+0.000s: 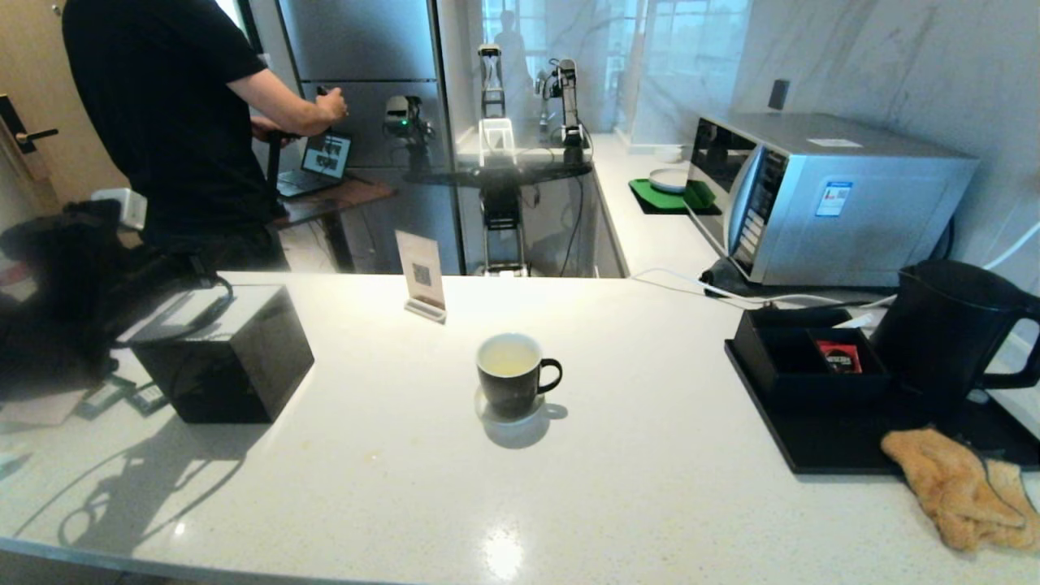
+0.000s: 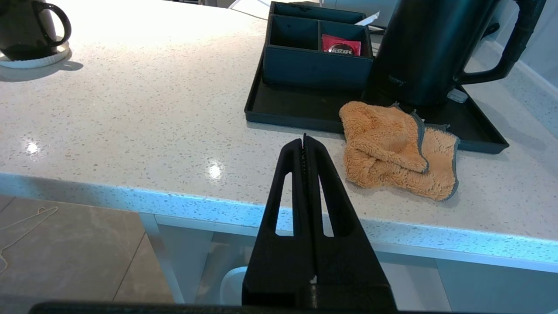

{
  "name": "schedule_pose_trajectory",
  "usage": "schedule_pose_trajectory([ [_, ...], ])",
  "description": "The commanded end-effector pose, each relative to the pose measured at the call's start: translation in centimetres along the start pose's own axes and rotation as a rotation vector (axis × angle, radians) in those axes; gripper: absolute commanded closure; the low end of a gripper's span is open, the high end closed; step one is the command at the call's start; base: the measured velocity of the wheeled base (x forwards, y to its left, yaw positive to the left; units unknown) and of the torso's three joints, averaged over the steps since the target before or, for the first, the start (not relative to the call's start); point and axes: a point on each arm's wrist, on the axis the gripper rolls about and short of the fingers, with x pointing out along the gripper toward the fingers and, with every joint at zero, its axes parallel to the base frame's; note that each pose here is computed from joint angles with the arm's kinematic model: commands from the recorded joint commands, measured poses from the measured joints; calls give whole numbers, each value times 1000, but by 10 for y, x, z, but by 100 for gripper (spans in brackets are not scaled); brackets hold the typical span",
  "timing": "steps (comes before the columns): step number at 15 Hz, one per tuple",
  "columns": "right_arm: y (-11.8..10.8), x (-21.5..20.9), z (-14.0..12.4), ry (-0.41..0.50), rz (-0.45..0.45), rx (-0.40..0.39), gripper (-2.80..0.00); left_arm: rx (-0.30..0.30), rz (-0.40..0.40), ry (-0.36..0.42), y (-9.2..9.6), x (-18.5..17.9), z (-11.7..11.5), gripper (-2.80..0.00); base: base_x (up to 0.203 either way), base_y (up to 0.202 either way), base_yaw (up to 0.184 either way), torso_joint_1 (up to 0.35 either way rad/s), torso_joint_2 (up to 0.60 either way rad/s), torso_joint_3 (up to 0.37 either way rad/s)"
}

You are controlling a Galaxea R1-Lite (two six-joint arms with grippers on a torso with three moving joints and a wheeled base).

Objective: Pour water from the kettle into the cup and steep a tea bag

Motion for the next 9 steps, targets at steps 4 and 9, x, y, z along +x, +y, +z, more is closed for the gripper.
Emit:
schedule_pose_trajectory([
  [4,0,0,0,1,1,-1,0,5,-1,-29,1,-1,4,-280,0,0,0,0,0,0],
  [9,0,0,0,3,1,-1,0,11,-3,-52,-1,-6,13,-280,0,0,0,0,0,0],
])
